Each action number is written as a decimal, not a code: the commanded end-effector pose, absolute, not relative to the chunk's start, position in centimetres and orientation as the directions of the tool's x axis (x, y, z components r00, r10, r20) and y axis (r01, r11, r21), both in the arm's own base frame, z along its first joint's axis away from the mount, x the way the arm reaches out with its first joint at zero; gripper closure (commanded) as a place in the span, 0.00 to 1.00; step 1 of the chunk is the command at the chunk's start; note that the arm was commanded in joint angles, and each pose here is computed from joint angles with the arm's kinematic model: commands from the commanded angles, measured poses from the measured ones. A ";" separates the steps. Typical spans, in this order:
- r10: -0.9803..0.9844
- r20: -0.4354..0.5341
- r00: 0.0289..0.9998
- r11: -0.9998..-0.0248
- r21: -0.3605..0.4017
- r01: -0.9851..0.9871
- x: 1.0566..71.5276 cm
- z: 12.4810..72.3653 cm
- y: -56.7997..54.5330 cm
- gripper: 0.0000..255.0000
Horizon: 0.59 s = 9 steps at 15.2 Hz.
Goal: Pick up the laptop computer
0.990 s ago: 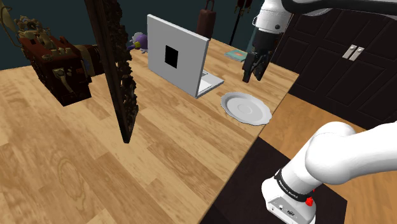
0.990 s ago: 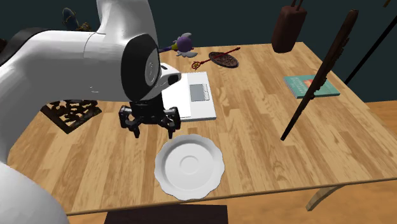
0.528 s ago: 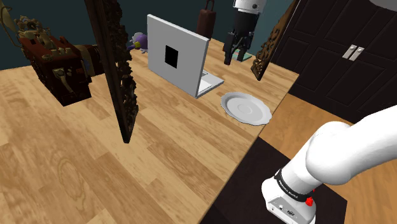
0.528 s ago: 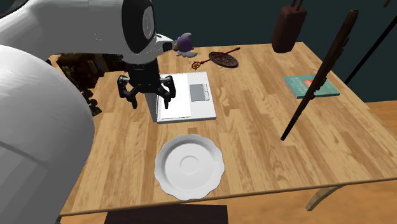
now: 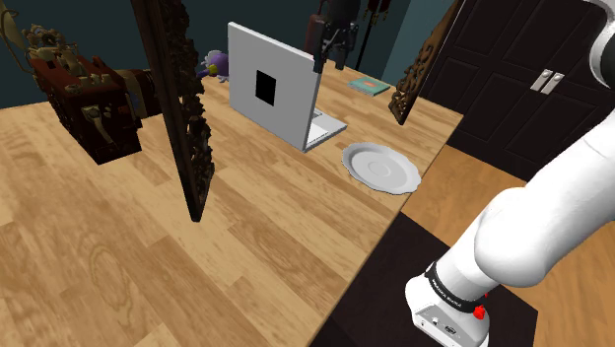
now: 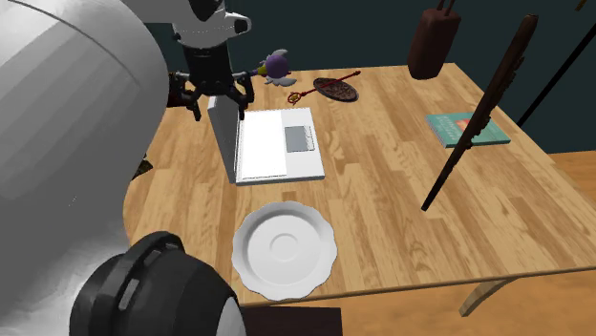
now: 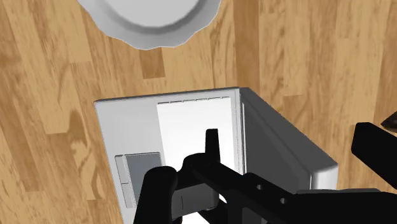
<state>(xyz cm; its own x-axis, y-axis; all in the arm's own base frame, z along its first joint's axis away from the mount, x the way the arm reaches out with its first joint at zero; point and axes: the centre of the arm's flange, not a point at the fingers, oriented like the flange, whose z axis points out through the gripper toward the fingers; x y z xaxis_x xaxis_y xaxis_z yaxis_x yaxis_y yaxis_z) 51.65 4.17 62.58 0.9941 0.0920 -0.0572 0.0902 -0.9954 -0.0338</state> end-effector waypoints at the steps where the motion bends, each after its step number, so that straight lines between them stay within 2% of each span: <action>1: 0.103 -0.054 0.993 -0.994 -0.035 0.101 54.3 63.6 4.8 0.00; 6: 0.130 -0.044 0.991 -0.991 -0.037 0.128 60.0 65.9 6.7 0.00; 9: 0.132 -0.043 0.990 -0.991 -0.037 0.131 60.5 65.1 6.8 0.00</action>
